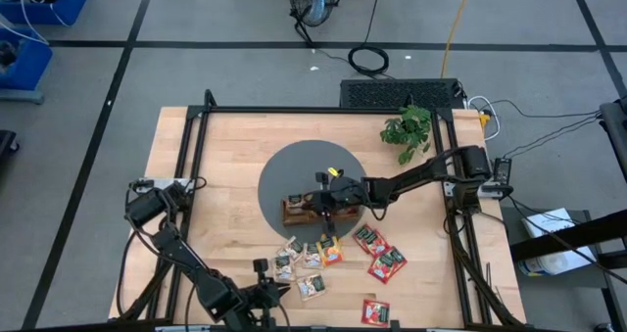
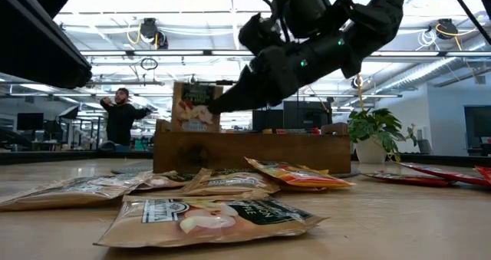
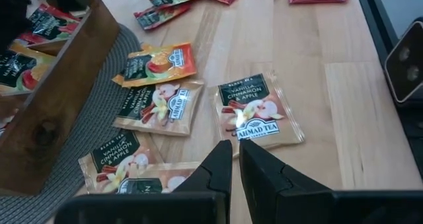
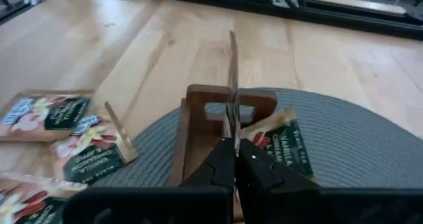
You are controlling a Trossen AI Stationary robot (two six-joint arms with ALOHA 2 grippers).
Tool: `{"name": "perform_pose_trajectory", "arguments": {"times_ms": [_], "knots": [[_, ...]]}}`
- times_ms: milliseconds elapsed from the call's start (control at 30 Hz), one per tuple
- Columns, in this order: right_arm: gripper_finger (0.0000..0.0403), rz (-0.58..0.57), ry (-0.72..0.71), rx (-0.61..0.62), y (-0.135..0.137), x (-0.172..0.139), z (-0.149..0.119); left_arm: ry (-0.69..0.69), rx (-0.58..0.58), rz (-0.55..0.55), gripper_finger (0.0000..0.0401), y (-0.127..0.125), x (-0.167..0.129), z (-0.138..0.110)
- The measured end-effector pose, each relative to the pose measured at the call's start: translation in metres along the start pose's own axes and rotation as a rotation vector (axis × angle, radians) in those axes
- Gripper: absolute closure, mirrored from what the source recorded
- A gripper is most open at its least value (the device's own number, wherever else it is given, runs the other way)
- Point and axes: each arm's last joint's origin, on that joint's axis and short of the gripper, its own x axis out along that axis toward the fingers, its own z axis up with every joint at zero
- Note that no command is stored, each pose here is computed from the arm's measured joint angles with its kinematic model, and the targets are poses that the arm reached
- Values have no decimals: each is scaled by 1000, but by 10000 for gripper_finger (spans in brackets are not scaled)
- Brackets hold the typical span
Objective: Pick & Place Tea
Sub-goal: Put the brown tea bag into the left section of the wooden organizer, then put the red tea bag into the right section of the wooden organizer
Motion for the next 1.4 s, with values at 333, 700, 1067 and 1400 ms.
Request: {"name": "perform_pose_trajectory", "arguments": {"times_ms": [333, 700, 1067, 1400], "knots": [[403, 0, 39, 0, 0, 3, -9, 0, -1, 1, 364, 0, 1, 0], [387, -28, 49, 82, -12, 3, -11, 5, -17, 21, 364, 6, 8, 5], [303, -34, 29, 93, -13, 3, -9, 6, -20, 24, 364, 7, 10, 5], [292, -64, -42, 87, -16, -65, 58, 19, -29, 4, 364, 6, 10, 5]]}}
